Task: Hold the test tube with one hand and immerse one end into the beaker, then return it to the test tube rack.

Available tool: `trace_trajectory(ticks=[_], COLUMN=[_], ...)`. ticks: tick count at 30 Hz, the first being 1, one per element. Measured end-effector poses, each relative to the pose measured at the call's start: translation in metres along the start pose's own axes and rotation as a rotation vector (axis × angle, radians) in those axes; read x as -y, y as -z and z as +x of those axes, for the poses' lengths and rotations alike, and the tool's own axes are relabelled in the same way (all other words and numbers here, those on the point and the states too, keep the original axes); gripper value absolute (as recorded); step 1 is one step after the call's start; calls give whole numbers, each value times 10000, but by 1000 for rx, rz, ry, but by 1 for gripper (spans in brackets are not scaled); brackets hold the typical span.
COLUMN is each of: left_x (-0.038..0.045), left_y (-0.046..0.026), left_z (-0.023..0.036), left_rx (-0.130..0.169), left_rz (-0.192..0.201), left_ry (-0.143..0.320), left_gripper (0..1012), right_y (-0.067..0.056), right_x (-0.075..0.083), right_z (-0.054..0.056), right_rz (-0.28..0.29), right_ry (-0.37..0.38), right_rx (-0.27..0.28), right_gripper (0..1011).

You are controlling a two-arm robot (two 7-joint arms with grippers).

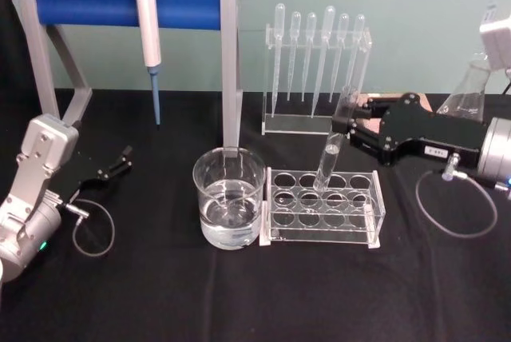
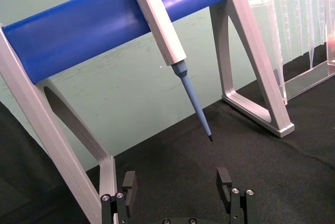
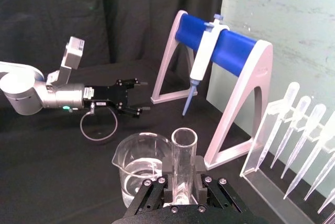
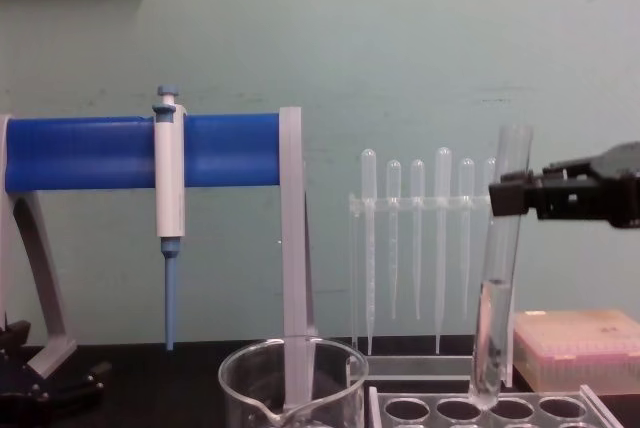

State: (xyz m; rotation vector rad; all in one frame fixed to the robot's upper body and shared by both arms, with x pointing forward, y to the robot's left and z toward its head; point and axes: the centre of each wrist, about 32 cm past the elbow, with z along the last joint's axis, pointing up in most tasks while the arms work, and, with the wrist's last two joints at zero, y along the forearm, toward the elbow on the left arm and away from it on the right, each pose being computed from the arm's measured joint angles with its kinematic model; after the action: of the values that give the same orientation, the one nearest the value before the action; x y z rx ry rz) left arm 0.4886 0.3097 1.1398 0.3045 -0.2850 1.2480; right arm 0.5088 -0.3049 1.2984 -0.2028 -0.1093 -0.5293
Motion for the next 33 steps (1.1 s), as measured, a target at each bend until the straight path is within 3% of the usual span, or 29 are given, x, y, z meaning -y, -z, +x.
trace_trajectory(ticks=[4,15,33], left_x=[0,0,0], left_y=[0,0,0], left_z=[0,0,0], left_rx=[0,0,0], left_rz=[0,0,0], left_ry=[0,0,0], left_gripper=[1000,1000,1000], right_y=[-108,-237,-223], right_x=[8,21,13], right_z=[13,53,60], right_rz=[3,4,-26], right_ry=[-1,5,11], right_rx=[14,38,20], right_gripper=[242,242,242])
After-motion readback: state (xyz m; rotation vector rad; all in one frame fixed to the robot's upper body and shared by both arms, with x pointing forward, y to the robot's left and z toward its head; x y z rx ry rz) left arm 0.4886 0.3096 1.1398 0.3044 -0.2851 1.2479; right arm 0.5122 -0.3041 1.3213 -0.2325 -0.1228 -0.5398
